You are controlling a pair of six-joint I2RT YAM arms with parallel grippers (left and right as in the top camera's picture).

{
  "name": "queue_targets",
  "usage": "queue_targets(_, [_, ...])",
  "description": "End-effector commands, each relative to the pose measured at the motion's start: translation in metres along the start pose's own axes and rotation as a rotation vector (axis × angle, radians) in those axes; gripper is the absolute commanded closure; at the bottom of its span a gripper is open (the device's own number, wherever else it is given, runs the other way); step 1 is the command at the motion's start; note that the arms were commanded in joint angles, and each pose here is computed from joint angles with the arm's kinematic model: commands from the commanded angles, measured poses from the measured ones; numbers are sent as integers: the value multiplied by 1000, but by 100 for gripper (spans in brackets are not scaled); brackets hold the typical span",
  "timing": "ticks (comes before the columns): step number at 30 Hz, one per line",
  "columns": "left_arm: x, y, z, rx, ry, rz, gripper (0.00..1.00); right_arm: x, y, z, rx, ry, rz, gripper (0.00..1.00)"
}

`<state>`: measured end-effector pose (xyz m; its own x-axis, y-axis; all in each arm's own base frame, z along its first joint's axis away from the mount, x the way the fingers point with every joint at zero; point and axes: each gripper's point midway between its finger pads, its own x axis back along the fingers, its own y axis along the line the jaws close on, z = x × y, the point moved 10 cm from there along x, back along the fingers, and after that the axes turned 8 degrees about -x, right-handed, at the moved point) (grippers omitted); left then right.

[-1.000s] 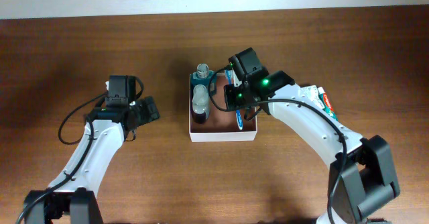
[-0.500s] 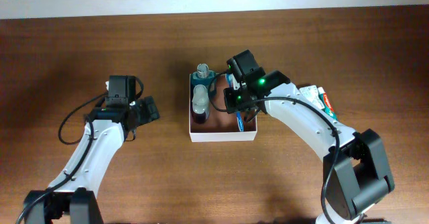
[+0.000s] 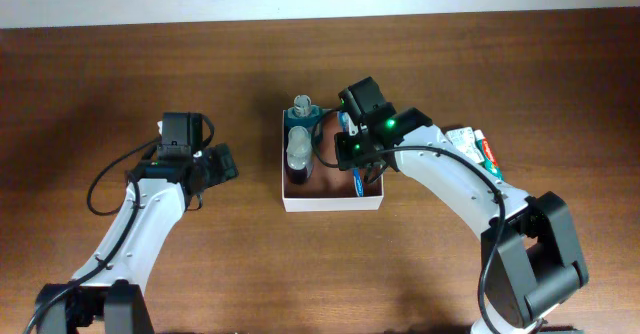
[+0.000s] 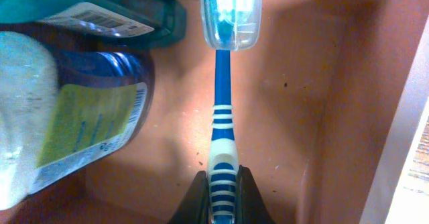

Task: Pack container
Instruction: 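Carry the toothbrush into the box's right side with the right gripper, then open the right gripper and lift it out of the box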

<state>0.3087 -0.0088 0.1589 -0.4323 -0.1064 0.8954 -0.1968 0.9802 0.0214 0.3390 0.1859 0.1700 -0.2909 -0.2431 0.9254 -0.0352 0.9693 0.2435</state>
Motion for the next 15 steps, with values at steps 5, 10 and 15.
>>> queue_targets(5, [-3,2,2,-7,11,-11,1,-7,-1,5,-8,13,15,95])
queue_targets(10, [-3,2,2,-7,11,-11,1,-7,-1,5,-8,14,15,87])
queue_targets(15, [-3,2,2,-7,10,-11,1,-7,-1,5,-8,14,15,78])
